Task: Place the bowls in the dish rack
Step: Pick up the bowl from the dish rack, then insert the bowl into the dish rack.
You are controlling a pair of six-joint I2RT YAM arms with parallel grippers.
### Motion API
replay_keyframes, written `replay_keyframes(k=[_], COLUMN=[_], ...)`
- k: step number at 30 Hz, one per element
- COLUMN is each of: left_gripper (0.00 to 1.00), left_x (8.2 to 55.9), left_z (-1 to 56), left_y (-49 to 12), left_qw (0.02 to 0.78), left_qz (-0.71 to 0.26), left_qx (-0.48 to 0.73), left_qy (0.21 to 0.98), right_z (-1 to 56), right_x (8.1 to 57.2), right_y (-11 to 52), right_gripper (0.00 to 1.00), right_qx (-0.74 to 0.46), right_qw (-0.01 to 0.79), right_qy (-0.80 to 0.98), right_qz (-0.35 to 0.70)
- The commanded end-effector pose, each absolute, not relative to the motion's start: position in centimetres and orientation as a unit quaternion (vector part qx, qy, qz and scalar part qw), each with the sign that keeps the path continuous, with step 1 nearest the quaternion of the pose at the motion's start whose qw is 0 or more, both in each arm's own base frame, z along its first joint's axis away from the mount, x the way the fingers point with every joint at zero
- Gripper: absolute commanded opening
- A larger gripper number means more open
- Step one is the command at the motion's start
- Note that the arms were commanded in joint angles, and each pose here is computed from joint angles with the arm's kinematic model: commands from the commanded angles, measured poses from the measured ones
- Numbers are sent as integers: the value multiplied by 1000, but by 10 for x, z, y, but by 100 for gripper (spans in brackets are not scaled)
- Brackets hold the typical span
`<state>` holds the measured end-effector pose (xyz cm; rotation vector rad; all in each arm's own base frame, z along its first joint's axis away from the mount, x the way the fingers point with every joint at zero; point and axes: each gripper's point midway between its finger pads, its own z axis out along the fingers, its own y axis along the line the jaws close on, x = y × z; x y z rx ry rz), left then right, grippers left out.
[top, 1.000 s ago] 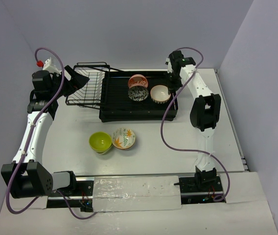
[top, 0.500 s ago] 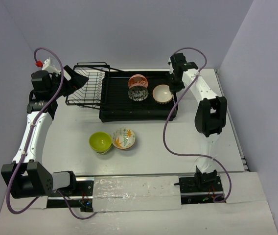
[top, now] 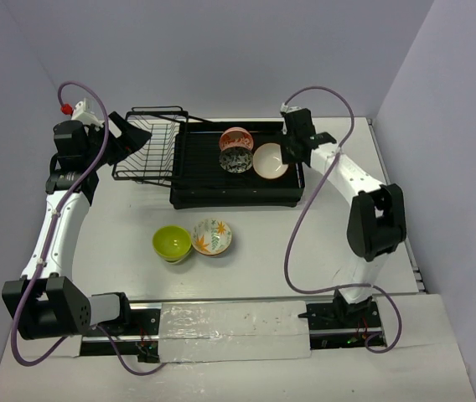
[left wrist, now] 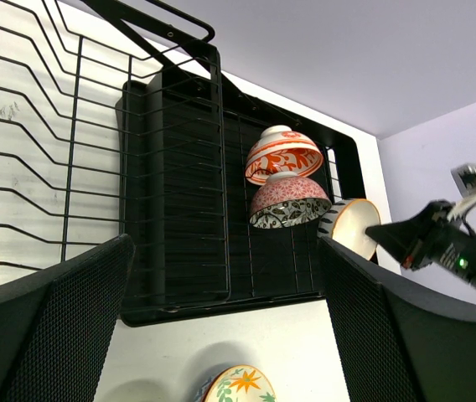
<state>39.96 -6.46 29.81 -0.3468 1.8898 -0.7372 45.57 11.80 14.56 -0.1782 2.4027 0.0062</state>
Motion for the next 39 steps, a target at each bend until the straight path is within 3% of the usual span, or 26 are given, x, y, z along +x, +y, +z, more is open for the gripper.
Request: replay_keyframes(k=[1,12,24,39], left_gripper=[96,96,96,96], left_x=[404,406,405,403], left_z=[308,303,306,307], left_y=[-62,-60,-59,-62], left_qw=[533,529,533,531], left_qz=[-306,-302,-300,-308], left_qx=[-140,-144,-144,-141], left_qy=[776,780,778,776], right_z=[203,274,292,284], right_x=[475,439,417,389], right_y=[124,130,128,178], right_gripper=[0,0,0,0], right_qx=[-34,-30,10,-23], right_qw=[496,659,770,814], right_qy=[868,751,628,558], right_qz=[16,-1,-112,-156])
